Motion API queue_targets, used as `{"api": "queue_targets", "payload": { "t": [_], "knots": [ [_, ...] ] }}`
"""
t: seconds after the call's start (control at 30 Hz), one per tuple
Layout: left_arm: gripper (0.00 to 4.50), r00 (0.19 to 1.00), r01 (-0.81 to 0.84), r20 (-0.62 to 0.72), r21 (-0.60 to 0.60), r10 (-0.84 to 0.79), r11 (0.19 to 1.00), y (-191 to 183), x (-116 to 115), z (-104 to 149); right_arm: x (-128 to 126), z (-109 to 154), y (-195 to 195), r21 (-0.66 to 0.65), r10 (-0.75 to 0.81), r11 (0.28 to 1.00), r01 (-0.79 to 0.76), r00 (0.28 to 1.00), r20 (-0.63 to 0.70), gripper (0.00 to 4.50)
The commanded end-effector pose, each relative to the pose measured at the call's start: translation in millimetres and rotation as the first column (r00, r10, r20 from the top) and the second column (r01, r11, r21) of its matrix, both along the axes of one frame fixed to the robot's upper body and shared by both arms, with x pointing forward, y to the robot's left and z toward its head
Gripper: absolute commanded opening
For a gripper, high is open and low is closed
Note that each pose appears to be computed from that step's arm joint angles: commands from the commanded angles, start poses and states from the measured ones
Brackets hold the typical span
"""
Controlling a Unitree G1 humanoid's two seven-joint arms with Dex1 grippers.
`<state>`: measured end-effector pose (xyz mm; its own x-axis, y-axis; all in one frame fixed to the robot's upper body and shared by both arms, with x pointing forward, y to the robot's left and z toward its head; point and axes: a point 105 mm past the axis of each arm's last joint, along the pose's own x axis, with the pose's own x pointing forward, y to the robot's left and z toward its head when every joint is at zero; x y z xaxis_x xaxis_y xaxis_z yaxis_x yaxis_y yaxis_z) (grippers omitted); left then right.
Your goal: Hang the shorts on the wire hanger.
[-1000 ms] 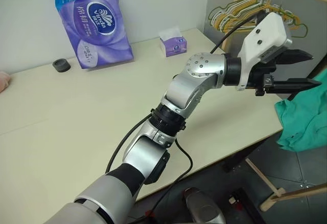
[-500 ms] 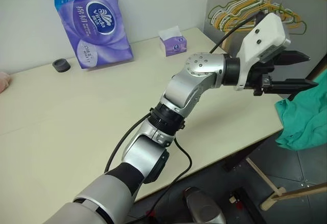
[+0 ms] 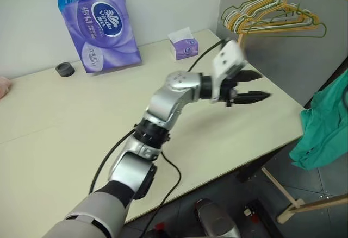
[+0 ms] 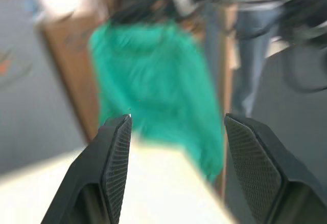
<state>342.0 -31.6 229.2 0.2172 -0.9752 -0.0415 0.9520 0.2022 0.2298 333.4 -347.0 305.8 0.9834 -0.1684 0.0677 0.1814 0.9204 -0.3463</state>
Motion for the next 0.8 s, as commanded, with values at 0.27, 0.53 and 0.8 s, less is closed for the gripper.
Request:
{"api": "queue_targets", "payload": {
  "t": [0.27, 0.53, 0.8],
  "knots": [
    [3.01, 0.537, -0.840, 0.011, -0.079, 0.844, 0.536, 176.9, 50.4, -43.7, -2.8, -84.1, 170.1, -0.058, 0.637, 0.769, -0.637, 0.771, -0.005, 4.48],
    [3.01, 0.053, -0.996, 0.011, -0.077, 0.999, 0.054, 271.5, -5.2, -93.3, 10.3, -148.2, 243.6, 0.115, 0.747, 0.661, -0.742, 0.664, -0.011, 4.48],
    [3.01, -0.031, -0.999, -0.029, -0.036, 0.999, -0.032, 276.0, -20.1, -116.3, 19.8, -177.2, 272.0, 0.200, 0.792, 0.595, -0.779, 0.610, 0.022, 4.48]
  ]
}}
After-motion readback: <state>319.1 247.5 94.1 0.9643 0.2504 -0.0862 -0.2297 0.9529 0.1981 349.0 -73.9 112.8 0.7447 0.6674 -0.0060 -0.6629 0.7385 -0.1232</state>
